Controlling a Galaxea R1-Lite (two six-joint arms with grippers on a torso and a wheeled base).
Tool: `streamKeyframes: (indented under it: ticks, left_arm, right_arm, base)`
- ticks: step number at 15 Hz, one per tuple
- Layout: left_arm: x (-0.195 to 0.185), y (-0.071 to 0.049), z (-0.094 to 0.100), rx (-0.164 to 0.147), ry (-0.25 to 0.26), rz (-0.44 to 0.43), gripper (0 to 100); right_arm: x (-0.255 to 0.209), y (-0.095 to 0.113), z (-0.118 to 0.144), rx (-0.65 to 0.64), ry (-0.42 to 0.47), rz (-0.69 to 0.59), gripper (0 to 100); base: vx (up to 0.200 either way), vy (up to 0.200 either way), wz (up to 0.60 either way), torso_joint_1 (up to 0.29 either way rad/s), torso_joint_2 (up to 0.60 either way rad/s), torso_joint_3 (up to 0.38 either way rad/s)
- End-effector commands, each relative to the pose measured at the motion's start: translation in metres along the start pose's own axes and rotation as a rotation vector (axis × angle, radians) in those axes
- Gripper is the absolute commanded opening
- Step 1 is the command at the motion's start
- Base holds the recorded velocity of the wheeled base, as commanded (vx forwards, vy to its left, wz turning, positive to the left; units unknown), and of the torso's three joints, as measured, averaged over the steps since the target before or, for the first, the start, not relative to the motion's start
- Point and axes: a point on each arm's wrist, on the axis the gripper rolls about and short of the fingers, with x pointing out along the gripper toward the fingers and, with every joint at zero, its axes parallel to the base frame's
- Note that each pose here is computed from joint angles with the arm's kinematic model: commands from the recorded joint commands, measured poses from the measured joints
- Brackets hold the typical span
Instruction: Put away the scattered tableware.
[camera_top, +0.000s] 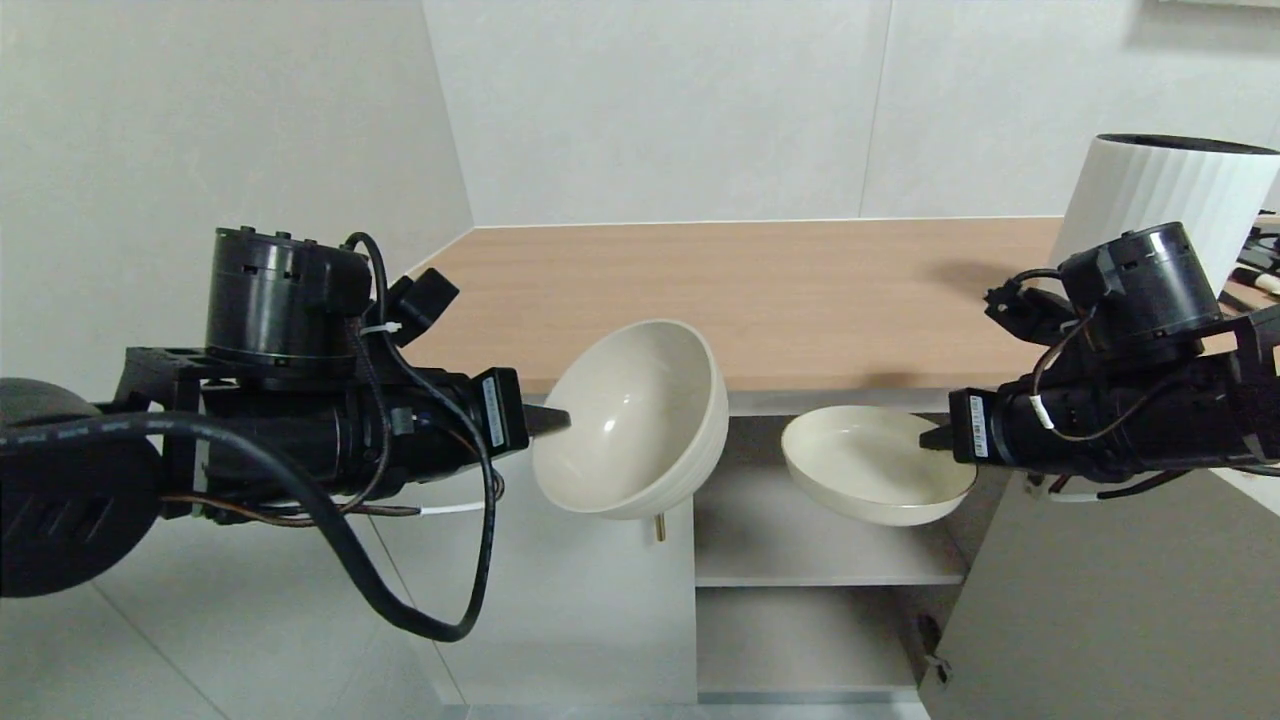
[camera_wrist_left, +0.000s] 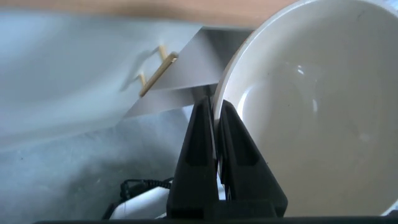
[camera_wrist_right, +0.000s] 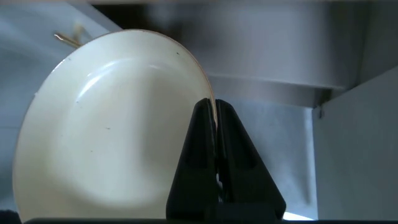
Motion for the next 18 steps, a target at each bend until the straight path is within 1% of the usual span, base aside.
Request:
streamKeyframes:
  ticks: [1,8,13,15,16,17,18]
  left_arm:
    - [0.001,0.0,0.0,-0.001,0.003,0.001,0]
    - [0.003,0.001,-0.001,-0.002,0.01,0.004,0]
    - [0.004,0.001,-0.002,-0.001,0.011,0.002,0]
    - [0.004,-0.002,-0.004,0.004,0.021,-0.006,0]
    - [0.005,-0.003,-0.008,0.008,0.032,-0.009,0]
    - [0.007,-0.006,-0.012,0.026,0.052,-0.018,0]
    - [0.011,-0.005,-0.019,0.059,0.082,-0.012,0]
  right_arm:
    - [0.002,0.0,-0.002,-0.007,0.01,-0.001,0]
    - [0.011,-0.001,-0.005,-0.018,0.036,-0.009,0]
    - [0.016,0.0,-0.008,-0.021,0.054,-0.01,0]
    - [0.028,0.001,-0.013,-0.052,0.095,-0.01,0]
    - [0.044,0.004,-0.022,-0.082,0.145,-0.013,0]
    - [0.064,0.007,-0.031,-0.097,0.194,-0.022,0]
    - [0.087,0.006,-0.039,-0.094,0.213,-0.033,0]
  base:
    - [0.0,0.0,0.0,-0.163,0.45,0.3]
    - [0.0,0.0,0.0,-0.108,0.42,0.313]
    - [0.0,0.0,0.0,-0.018,0.06,0.04]
    - [0.0,0.0,0.0,0.0,0.0,0.0]
    - [0.0,0.0,0.0,0.0,0.0,0.0]
    - [0.0,0.0,0.0,0.0,0.0,0.0]
    - [0.0,0.0,0.0,0.0,0.0,0.0]
